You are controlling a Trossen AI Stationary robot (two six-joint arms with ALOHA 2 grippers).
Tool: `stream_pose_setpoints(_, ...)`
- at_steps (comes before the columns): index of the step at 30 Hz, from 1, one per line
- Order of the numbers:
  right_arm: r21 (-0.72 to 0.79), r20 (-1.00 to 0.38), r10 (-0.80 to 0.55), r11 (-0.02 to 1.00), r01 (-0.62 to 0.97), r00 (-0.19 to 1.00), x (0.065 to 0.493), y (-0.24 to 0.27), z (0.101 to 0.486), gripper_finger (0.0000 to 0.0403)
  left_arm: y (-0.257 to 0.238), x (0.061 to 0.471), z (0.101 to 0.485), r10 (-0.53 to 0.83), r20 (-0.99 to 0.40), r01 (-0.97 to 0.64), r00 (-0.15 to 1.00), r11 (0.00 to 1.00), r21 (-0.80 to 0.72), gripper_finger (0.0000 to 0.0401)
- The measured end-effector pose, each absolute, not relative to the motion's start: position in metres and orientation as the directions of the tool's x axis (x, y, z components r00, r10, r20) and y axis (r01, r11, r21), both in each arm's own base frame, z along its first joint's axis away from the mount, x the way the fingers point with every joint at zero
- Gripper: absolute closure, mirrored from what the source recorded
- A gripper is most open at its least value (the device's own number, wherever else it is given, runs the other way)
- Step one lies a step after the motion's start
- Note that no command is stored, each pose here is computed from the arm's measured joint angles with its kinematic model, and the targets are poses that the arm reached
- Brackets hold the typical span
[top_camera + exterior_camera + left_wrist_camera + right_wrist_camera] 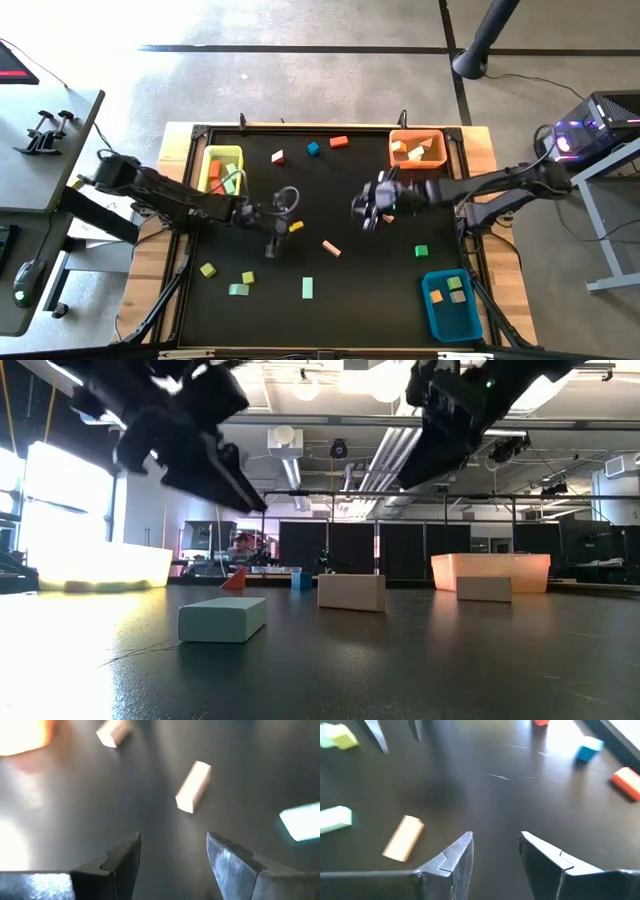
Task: Sort blocks by size
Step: Put the yellow square block into the blue bin
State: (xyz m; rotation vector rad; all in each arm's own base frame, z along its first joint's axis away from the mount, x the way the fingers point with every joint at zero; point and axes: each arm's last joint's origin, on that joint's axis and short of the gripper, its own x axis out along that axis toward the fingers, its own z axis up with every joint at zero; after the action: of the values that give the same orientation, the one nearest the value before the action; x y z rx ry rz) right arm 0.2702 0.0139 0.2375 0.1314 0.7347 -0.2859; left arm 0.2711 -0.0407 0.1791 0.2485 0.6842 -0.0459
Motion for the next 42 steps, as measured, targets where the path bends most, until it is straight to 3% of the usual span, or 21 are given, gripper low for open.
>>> stream_pose_setpoints(5,0.036,-0.640,-0.210,0.953,0.302,0.739,0.280,0.054,0.226,0.0247,-0.046,0.281,0.154,-0.082,-0.683,0.217,0.725,0.970,0.113,0.0188)
stream_pose_setpoints(8,-0.011,-0.613,-0.248,0.952,0.307,0.750,0.285,0.072,0.216,0.0247,-0.050,0.276,0.145,-0.084,-0.742,0.200,0.665,0.977,0.070,0.0188)
stream_pose_setpoints(13,-0.052,-0.573,-0.295,0.944,0.325,0.765,0.295,0.083,0.204,0.0247,-0.060,0.256,0.150,-0.058,-0.865,0.082,0.499,0.996,-0.020,0.0188)
stream_pose_setpoints(18,-0.095,-0.523,-0.344,0.933,0.348,0.780,0.306,0.080,0.197,0.0247,-0.084,0.230,0.162,0.062,-0.955,-0.051,0.288,0.997,0.049,0.0193)
stream_pose_setpoints(22,-0.138,-0.461,-0.381,0.923,0.359,0.802,0.318,0.072,0.195,0.0247,-0.112,0.211,0.169,0.075,-0.976,-0.130,0.206,0.990,0.049,0.0197)
stream_pose_setpoints(29,-0.146,-0.443,-0.335,0.942,0.301,0.832,0.331,0.055,0.190,0.0247,-0.158,0.177,0.170,0.045,-0.974,-0.279,0.220,0.960,-0.019,0.0197)
stream_pose_setpoints(37,-0.121,-0.404,-0.291,0.957,0.264,0.867,0.339,0.034,0.196,0.0247,-0.179,0.157,0.171,0.054,-0.964,-0.404,0.262,0.913,-0.059,0.0197)
stream_pose_setpoints(42,-0.102,-0.403,-0.239,0.971,0.216,0.883,0.341,0.027,0.197,0.0247,-0.189,0.157,0.180,0.067,-0.928,-0.440,0.366,0.891,-0.109,0.0197)
